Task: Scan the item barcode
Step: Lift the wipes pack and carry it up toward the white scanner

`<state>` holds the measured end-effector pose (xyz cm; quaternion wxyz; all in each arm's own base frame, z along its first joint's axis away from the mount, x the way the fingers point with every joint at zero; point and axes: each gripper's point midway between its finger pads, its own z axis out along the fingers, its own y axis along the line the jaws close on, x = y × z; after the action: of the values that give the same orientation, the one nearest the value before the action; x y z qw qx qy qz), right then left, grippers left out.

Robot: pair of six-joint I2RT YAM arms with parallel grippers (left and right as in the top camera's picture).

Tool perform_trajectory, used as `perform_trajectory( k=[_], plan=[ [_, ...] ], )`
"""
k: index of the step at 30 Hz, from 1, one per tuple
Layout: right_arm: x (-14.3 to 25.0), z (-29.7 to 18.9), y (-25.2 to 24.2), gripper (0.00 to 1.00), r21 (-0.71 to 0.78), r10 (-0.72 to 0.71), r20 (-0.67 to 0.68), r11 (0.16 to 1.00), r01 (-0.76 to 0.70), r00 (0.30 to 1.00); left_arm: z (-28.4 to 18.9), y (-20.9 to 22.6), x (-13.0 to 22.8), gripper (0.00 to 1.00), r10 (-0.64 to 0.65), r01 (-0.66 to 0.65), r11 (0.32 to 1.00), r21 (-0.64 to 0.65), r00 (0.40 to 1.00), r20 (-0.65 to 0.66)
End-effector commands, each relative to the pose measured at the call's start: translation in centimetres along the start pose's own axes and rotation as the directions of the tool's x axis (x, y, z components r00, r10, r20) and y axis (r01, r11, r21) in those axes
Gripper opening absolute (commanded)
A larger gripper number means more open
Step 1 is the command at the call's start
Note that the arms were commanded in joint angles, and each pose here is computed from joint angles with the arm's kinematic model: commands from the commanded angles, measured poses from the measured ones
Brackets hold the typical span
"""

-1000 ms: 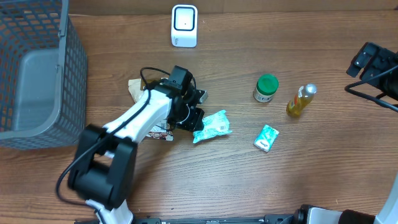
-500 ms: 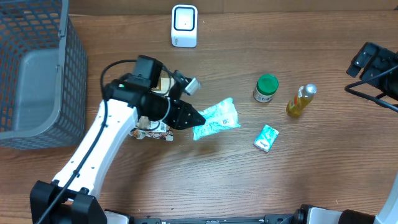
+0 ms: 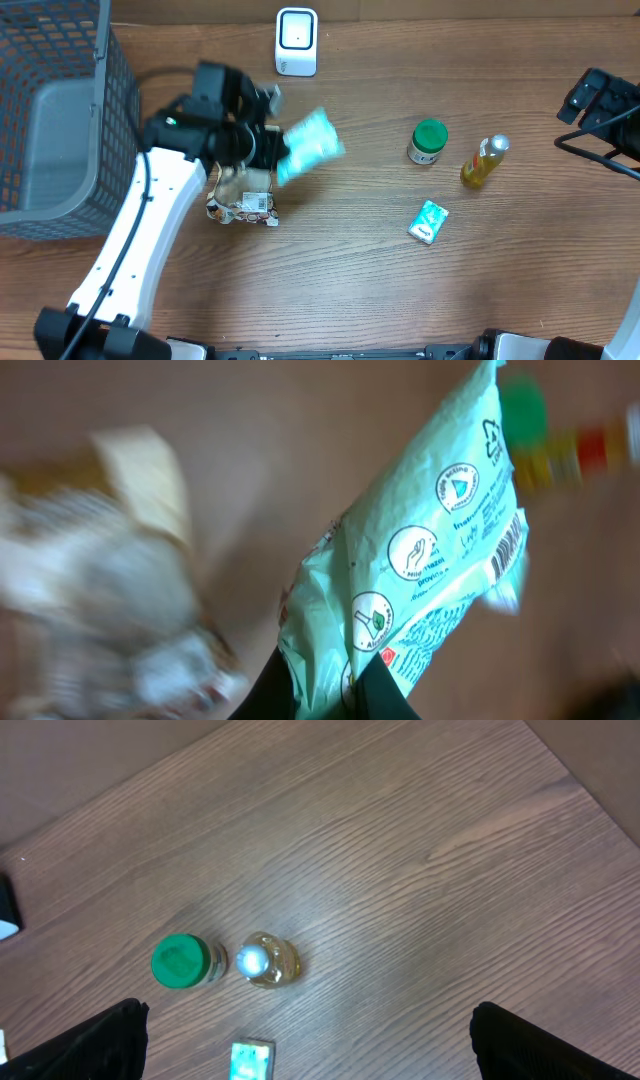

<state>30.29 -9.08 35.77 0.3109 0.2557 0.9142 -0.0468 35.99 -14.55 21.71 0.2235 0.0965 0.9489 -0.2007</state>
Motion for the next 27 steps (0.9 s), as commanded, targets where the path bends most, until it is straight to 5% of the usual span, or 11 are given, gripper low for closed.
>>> perform_trajectory(
  k=[1,6,12,16,21,27],
  plan=[
    [-0.1,0.0,-0.1,1.0,0.003,-0.002,0.004,1.0,0.002,1.0,-6.3,2.1,-7.2,0.04,-0.018,0.097,0.963,-0.253,0.954,0.298],
    [-0.1,0.0,-0.1,1.0,0.003,-0.002,0.004,1.0,0.002,1.0,-10.5,1.9,-14.9,0.04,0.056,0.145,0.924,-0.353,0.863,0.502],
    [-0.1,0.0,-0.1,1.0,0.003,-0.002,0.004,1.0,0.002,1.0,-7.8,2.9,-20.5,0.04,0.207,0.095,0.877,-0.472,0.812,0.547],
    [-0.1,0.0,-0.1,1.0,0.003,-0.002,0.004,1.0,0.002,1.0,-3.8,5.1,-22.3,0.04,0.359,0.046,0.748,-0.662,0.812,0.461],
    [-0.1,0.0,-0.1,1.0,0.003,-0.002,0.004,1.0,0.002,1.0,-0.2,7.4,-24.0,0.04,0.521,-0.002,0.488,-0.873,0.803,0.289],
    [-0.1,0.0,-0.1,1.0,0.003,-0.002,0.004,1.0,0.002,1.0,6.1,7.9,-24.7,0.04,0.643,-0.177,0.326,-0.929,0.761,0.081]
  ],
)
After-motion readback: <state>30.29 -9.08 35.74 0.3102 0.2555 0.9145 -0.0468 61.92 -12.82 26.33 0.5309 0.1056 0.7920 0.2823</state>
